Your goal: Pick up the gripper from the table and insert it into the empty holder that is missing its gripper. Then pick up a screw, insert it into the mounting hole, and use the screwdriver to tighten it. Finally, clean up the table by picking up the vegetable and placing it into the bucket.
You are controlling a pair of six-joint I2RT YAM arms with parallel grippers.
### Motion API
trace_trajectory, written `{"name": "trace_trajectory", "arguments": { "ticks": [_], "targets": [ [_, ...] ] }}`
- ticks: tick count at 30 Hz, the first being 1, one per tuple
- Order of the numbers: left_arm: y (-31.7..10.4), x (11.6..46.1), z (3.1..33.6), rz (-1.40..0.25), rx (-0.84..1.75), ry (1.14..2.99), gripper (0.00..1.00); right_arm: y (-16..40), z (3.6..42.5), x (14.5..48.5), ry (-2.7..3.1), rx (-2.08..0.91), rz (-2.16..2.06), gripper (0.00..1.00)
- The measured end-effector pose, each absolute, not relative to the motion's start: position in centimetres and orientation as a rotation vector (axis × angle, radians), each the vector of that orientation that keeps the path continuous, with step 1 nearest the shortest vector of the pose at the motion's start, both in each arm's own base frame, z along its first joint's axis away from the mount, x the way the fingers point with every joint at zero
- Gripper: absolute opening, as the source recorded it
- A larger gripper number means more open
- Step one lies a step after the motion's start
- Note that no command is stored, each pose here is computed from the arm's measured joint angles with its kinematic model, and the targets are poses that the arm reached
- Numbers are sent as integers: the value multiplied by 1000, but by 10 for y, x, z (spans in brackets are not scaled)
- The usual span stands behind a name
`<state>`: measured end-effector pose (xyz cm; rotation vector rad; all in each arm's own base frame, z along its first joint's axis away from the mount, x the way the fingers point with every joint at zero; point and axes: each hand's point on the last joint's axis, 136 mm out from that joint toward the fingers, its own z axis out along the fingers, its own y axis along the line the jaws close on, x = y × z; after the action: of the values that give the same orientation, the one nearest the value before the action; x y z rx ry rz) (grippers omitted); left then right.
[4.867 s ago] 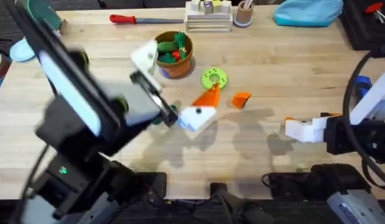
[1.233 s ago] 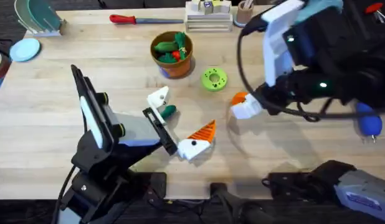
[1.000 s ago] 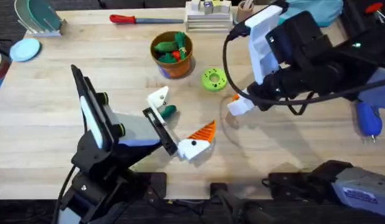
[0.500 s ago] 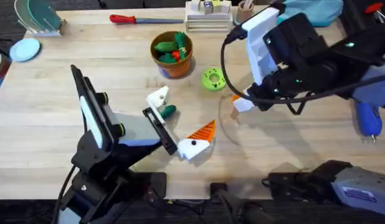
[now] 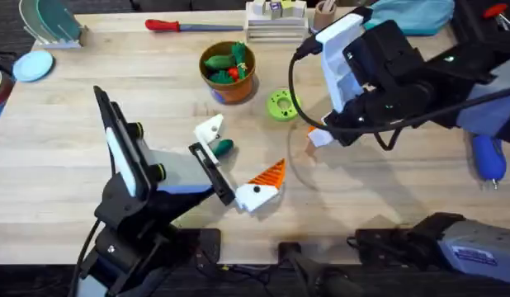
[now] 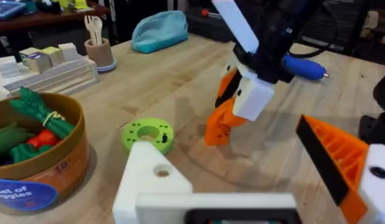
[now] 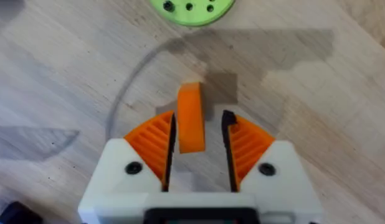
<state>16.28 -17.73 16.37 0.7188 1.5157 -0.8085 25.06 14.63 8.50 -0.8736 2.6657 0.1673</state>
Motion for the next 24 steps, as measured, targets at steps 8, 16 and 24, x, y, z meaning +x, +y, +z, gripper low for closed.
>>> {"name": "trace_trajectory", "arguments": {
  "ticks": [8,16,24],
  "targets": [
    [-177,163,164,-808,719,1516,993,146,85,251,2664,-873,164,93],
    [-177,163,164,-808,719,1516,993,145,106,250,2598,-854,177,13],
    [-177,163,164,-808,719,1516,993,152,162,237,2453,-695,345,11]
  ]
}}
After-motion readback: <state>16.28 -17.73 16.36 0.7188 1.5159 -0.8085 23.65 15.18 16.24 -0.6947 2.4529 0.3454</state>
